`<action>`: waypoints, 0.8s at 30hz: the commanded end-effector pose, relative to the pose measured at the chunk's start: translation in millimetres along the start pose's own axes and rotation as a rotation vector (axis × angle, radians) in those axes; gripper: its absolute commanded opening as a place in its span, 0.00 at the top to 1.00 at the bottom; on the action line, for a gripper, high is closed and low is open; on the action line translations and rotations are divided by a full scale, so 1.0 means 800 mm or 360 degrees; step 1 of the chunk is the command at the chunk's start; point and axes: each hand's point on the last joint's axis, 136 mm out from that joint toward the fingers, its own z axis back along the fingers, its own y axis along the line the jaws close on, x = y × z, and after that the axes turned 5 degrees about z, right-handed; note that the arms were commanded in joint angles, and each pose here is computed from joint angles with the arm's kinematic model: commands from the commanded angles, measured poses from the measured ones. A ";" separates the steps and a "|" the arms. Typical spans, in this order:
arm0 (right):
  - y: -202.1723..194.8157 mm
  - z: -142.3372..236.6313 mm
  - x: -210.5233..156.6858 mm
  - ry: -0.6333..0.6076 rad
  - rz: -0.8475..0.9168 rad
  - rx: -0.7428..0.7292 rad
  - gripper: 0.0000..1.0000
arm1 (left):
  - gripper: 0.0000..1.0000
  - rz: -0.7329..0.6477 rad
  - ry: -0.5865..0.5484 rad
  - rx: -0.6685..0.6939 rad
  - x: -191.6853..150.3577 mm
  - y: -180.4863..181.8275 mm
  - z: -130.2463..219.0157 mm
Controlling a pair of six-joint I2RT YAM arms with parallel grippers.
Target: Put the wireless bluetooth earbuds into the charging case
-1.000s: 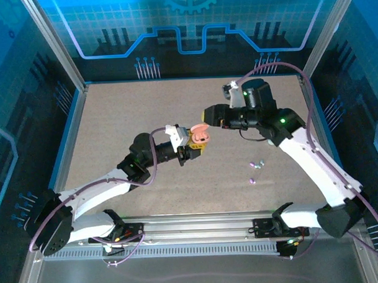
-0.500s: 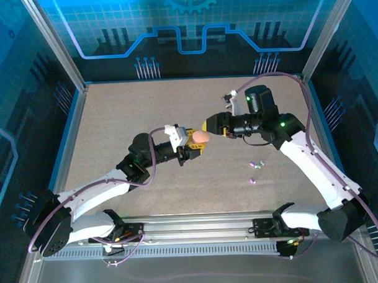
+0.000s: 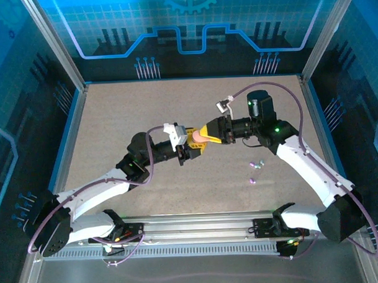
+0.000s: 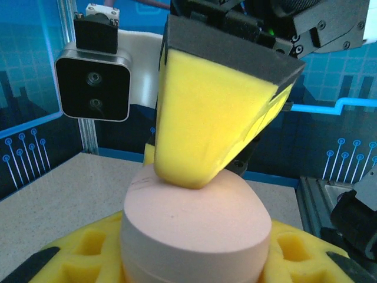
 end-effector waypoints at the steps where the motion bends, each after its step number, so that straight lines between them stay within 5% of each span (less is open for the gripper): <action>1: 0.021 0.001 -0.008 0.0074 0.0057 0.0150 0.53 | 0.70 -0.0072 -0.0143 -0.0083 0.044 -0.018 -0.001; 12: 0.017 0.004 -0.013 0.0070 0.0062 0.0121 0.84 | 0.66 -0.0082 -0.0012 0.0022 0.020 -0.001 -0.003; 24: -0.021 0.017 0.011 -0.0157 -0.0060 -0.0026 0.93 | 0.45 -0.0087 0.0105 0.0157 -0.002 0.019 -0.003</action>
